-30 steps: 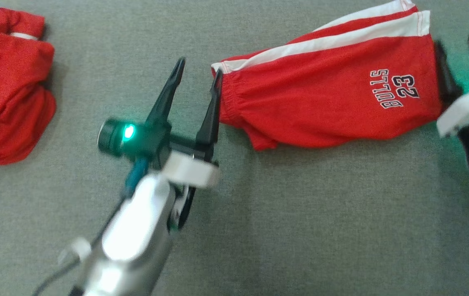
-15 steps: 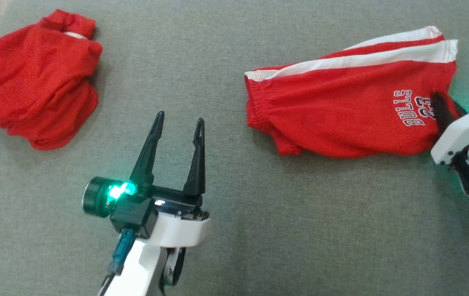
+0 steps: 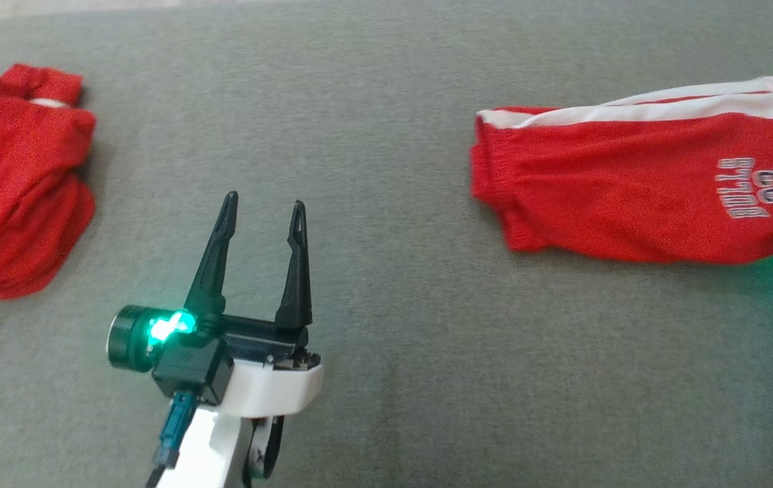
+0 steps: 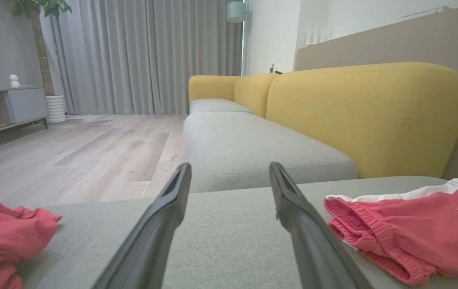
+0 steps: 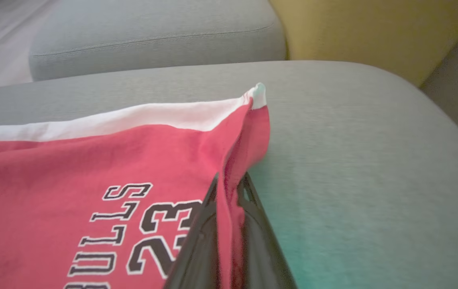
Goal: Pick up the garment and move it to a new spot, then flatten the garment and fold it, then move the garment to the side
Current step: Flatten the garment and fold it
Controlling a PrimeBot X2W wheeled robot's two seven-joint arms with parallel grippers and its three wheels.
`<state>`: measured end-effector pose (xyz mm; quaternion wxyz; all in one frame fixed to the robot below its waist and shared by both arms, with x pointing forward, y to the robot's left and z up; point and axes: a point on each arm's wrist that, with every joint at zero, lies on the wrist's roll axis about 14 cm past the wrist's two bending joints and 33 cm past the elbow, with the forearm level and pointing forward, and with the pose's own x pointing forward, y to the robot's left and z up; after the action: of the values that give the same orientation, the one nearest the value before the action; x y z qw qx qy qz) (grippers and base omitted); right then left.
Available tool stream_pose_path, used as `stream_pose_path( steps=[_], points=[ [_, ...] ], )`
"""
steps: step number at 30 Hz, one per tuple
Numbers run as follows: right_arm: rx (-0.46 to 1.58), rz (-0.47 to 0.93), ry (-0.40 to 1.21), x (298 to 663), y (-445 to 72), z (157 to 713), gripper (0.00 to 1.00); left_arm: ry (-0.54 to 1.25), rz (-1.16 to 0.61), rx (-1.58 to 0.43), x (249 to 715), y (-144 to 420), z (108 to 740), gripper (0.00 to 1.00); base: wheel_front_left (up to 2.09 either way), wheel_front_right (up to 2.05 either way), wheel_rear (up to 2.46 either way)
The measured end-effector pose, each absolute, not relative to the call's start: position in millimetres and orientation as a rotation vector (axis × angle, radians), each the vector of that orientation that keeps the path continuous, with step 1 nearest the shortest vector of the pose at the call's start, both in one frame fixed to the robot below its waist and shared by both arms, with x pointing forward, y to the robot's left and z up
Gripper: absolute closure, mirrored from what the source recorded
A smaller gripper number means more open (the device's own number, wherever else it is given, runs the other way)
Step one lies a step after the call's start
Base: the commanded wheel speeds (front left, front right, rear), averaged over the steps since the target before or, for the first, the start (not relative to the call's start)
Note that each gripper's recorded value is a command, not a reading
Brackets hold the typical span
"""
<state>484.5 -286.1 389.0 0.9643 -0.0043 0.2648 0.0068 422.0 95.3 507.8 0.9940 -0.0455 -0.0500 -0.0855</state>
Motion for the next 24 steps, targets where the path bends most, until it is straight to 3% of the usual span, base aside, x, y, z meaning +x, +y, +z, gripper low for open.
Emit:
stream_pose_path(
  steps=[4,11,17,24],
  points=[
    [-0.052,-0.056,0.52,472.8,-324.8,400.3,1.0,-0.095,-0.223,-0.1,426.6,79.9,504.2,0.0,0.0,0.0,0.0],
    [-0.087,-0.038,0.424,477.0,-328.4,429.7,1.0,-0.075,-0.304,-0.113,429.9,56.6,495.9,0.0,0.0,0.0,0.0],
    [-0.074,0.152,0.255,500.0,-257.0,475.3,1.0,-0.09,-0.318,-0.107,425.0,54.6,503.3,0.0,0.0,0.0,0.0],
    [-0.092,0.393,0.189,501.3,-167.9,500.8,1.0,-0.086,-0.283,-0.104,416.0,67.3,505.1,0.0,0.0,0.0,0.0]
  ],
)
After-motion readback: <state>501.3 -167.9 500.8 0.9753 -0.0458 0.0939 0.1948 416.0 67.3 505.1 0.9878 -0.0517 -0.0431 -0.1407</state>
